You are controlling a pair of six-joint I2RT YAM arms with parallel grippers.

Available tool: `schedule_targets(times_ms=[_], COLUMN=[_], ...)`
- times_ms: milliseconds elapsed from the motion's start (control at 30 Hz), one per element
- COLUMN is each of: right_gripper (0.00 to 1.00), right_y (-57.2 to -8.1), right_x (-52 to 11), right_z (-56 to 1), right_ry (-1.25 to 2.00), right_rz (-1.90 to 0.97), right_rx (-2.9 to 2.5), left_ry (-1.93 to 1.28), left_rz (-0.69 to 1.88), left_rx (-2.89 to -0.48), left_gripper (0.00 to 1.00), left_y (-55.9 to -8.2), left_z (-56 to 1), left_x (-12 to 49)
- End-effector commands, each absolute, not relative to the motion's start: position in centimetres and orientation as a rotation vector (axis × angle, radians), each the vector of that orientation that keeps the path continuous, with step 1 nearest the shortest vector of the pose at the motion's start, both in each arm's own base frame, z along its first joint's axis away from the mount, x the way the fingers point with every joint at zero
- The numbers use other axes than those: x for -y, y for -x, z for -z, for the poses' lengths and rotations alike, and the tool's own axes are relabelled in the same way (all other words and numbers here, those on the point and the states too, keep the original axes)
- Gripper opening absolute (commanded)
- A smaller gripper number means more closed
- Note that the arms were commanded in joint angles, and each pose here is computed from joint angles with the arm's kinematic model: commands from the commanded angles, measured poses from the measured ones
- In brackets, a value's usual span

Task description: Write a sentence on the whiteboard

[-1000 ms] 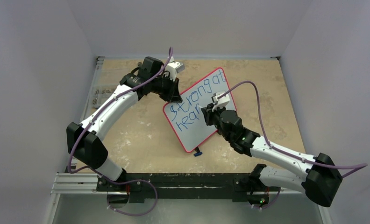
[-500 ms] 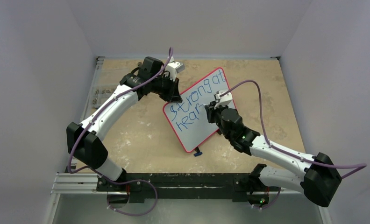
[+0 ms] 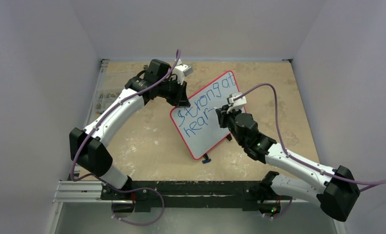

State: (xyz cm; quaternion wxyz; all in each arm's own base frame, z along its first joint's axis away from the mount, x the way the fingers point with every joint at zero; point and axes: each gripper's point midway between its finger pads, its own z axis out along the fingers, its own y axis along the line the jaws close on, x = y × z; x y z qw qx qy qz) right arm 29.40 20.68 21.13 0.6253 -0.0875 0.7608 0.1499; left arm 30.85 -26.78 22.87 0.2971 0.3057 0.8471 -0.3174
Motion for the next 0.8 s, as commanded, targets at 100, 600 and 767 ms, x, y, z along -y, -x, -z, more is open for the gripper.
schedule_targets(times_ms=[100,600,767], right_gripper=[0.0,0.0,0.0], right_y=[-29.6,-31.4,-31.4], right_x=[-21.9,-22.9,-22.9], right_z=[-25.5,-25.4,-23.4], right_ry=[0.185,0.188,0.199], right_rz=[-0.442,-0.38,-0.363], right_rx=[-1.653,-1.691,-1.729], left_ry=[-0.887,-0.89,-0.887], left_rz=[0.654,0.653,0.651], left_rx=[-2.354,-2.352,-2.351], left_gripper=[0.0,0.0,0.0], left_y=[-30.3,-30.2,-30.2], left_z=[-19.9,-19.9,-19.9], left_x=[24.4,24.4,24.3])
